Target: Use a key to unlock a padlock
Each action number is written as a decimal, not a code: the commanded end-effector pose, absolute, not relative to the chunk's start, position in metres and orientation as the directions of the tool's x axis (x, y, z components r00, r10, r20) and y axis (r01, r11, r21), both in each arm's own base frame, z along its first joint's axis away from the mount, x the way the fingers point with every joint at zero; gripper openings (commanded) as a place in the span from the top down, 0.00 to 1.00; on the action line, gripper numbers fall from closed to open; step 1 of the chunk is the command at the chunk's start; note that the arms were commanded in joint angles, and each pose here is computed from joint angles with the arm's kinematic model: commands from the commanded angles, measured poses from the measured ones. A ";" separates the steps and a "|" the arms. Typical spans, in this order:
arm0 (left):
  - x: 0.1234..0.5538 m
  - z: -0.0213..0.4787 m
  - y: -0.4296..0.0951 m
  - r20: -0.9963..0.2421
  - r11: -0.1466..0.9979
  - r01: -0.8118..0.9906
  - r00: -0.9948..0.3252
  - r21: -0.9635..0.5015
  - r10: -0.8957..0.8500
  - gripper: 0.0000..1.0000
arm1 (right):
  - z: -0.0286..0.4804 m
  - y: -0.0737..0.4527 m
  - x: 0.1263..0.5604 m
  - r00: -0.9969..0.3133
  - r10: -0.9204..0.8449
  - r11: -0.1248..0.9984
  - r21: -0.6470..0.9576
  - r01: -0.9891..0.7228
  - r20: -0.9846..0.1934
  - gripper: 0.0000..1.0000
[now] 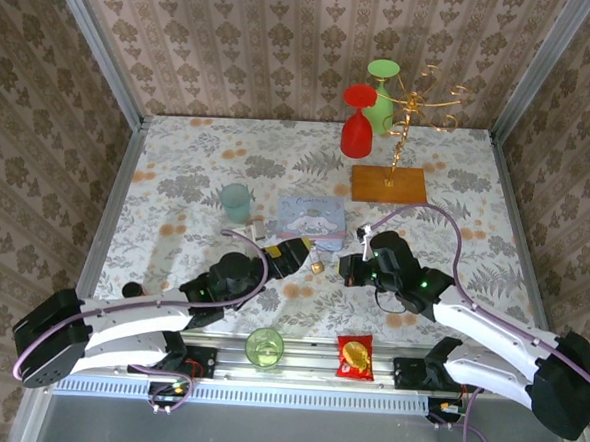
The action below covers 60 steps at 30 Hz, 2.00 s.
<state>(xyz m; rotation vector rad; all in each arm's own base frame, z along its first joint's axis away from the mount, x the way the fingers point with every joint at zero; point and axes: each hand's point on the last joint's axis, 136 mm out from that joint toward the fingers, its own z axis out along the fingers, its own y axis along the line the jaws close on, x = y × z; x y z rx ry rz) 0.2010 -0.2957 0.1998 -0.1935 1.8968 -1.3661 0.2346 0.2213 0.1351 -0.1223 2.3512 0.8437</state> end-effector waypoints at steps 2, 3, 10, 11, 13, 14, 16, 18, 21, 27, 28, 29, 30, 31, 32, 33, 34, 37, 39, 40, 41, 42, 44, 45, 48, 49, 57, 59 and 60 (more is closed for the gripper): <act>0.199 0.238 -0.308 -0.311 0.213 0.227 -0.709 -0.950 -0.633 0.05 | 0.194 0.238 0.246 -0.732 0.226 0.686 0.639 -0.349 -0.642 1.00; 0.198 0.238 -0.309 -0.296 0.204 0.214 -0.711 -0.955 -0.638 0.05 | 0.200 0.238 0.247 -0.719 0.237 0.676 0.642 -0.361 -0.654 1.00; 0.191 0.225 -0.325 -0.169 0.135 0.107 -0.757 -0.985 -0.631 0.03 | 0.229 0.241 0.248 -0.629 0.301 0.618 0.649 -0.444 -0.717 1.00; 0.190 0.225 -0.328 -0.153 0.121 0.099 -0.765 -0.988 -0.626 0.03 | 0.230 0.243 0.247 -0.625 0.300 0.608 0.649 -0.457 -0.721 1.00; 0.190 0.227 -0.335 -0.131 0.088 0.098 -0.777 -0.991 -0.616 0.04 | 0.231 0.246 0.243 -0.620 0.298 0.594 0.649 -0.475 -0.726 1.00; 0.189 0.229 -0.339 -0.123 0.074 0.098 -0.784 -0.992 -0.608 0.05 | 0.233 0.248 0.241 -0.614 0.305 0.581 0.653 -0.486 -0.728 1.00; 0.189 0.232 -0.346 -0.107 0.041 0.103 -0.793 -0.994 -0.600 0.03 | 0.233 0.250 0.235 -0.607 0.312 0.564 0.657 -0.500 -0.730 1.00; 0.190 0.233 -0.349 -0.093 0.018 0.102 -0.795 -0.995 -0.599 0.03 | 0.228 0.250 0.232 -0.608 0.305 0.569 0.652 -0.500 -0.733 1.00; 0.191 0.232 -0.350 -0.088 -0.004 0.114 -0.785 -0.993 -0.614 0.04 | 0.218 0.247 0.231 -0.610 0.298 0.583 0.646 -0.493 -0.735 1.00; 0.190 0.234 -0.356 -0.095 -0.024 0.138 -0.788 -0.990 -0.608 0.23 | 0.197 0.242 0.227 -0.621 0.283 0.601 0.640 -0.478 -0.731 1.00; 0.190 0.233 -0.356 -0.102 -0.017 0.141 -0.787 -0.990 -0.608 0.24 | 0.194 0.240 0.226 -0.620 0.285 0.605 0.639 -0.476 -0.731 1.00; 0.190 0.230 -0.355 -0.098 -0.011 0.132 -0.786 -0.991 -0.610 0.25 | 0.193 0.239 0.226 -0.615 0.288 0.607 0.637 -0.476 -0.734 1.00; 0.191 0.227 -0.354 -0.098 -0.004 0.126 -0.785 -0.992 -0.612 0.26 | 0.193 0.237 0.225 -0.612 0.292 0.607 0.637 -0.476 -0.735 1.00; 0.191 0.226 -0.354 -0.100 0.001 0.125 -0.785 -0.992 -0.612 0.28 | 0.193 0.236 0.225 -0.607 0.297 0.607 0.636 -0.476 -0.737 1.00; 0.191 0.224 -0.354 -0.101 0.005 0.124 -0.785 -0.992 -0.612 0.30 | 0.192 0.234 0.225 -0.606 0.298 0.611 0.635 -0.472 -0.737 1.00; 0.191 0.223 -0.354 -0.106 0.010 0.126 -0.785 -0.992 -0.611 0.33 | 0.191 0.233 0.224 -0.607 0.297 0.615 0.634 -0.470 -0.737 1.00; 0.191 0.223 -0.355 -0.110 0.014 0.128 -0.786 -0.992 -0.609 0.35 | 0.191 0.233 0.224 -0.607 0.295 0.616 0.632 -0.470 -0.738 1.00; 0.191 0.219 -0.358 -0.117 0.027 0.127 -0.792 -0.992 -0.599 0.40 | 0.190 0.234 0.223 -0.609 0.293 0.612 0.634 -0.473 -0.737 1.00; 0.192 0.214 -0.360 -0.112 0.034 0.115 -0.796 -0.993 -0.594 0.41 | 0.192 0.233 0.223 -0.602 0.301 0.607 0.635 -0.477 -0.740 1.00; 0.192 0.212 -0.360 -0.111 0.035 0.112 -0.797 -0.993 -0.594 0.42 | 0.194 0.232 0.223 -0.594 0.305 0.607 0.633 -0.481 -0.744 1.00; 0.193 0.210 -0.360 -0.111 0.038 0.109 -0.796 -0.993 -0.594 0.45 | 0.196 0.232 0.223 -0.586 0.305 0.609 0.627 -0.486 -0.751 1.00; 0.193 0.207 -0.361 -0.110 0.042 0.106 -0.796 -0.993 -0.595 0.48 | 0.197 0.232 0.223 -0.579 0.303 0.609 0.621 -0.494 -0.757 1.00; 0.194 0.206 -0.362 -0.109 0.040 0.106 -0.796 -0.994 -0.595 0.54 | 0.197 0.232 0.222 -0.571 0.291 0.613 0.608 -0.505 -0.768 1.00; 0.194 0.205 -0.363 -0.104 0.035 0.104 -0.799 -0.994 -0.593 0.56 | 0.195 0.231 0.222 -0.570 0.285 0.619 0.602 -0.504 -0.770 1.00; 0.195 0.205 -0.366 -0.097 0.021 0.104 -0.802 -0.994 -0.589 0.64 | 0.190 0.231 0.220 -0.565 0.257 0.635 0.578 -0.513 -0.784 1.00; 0.195 0.205 -0.367 -0.093 0.017 0.102 -0.804 -0.995 -0.588 0.66 | 0.189 0.231 0.219 -0.563 0.251 0.638 0.572 -0.516 -0.788 1.00; 0.198 0.201 -0.371 -0.092 0.016 0.102 -0.807 -0.995 -0.583 0.82 | 0.179 0.230 0.216 -0.547 0.196 0.674 0.517 -0.527 -0.813 1.00; 0.200 0.201 -0.369 -0.094 0.017 0.104 -0.805 -0.994 -0.586 0.86 | 0.178 0.228 0.216 -0.542 0.193 0.683 0.508 -0.525 -0.818 1.00; 0.201 0.200 -0.368 -0.100 0.023 0.107 -0.803 -0.994 -0.587 0.87 | 0.177 0.226 0.216 -0.537 0.192 0.688 0.503 -0.523 -0.821 1.00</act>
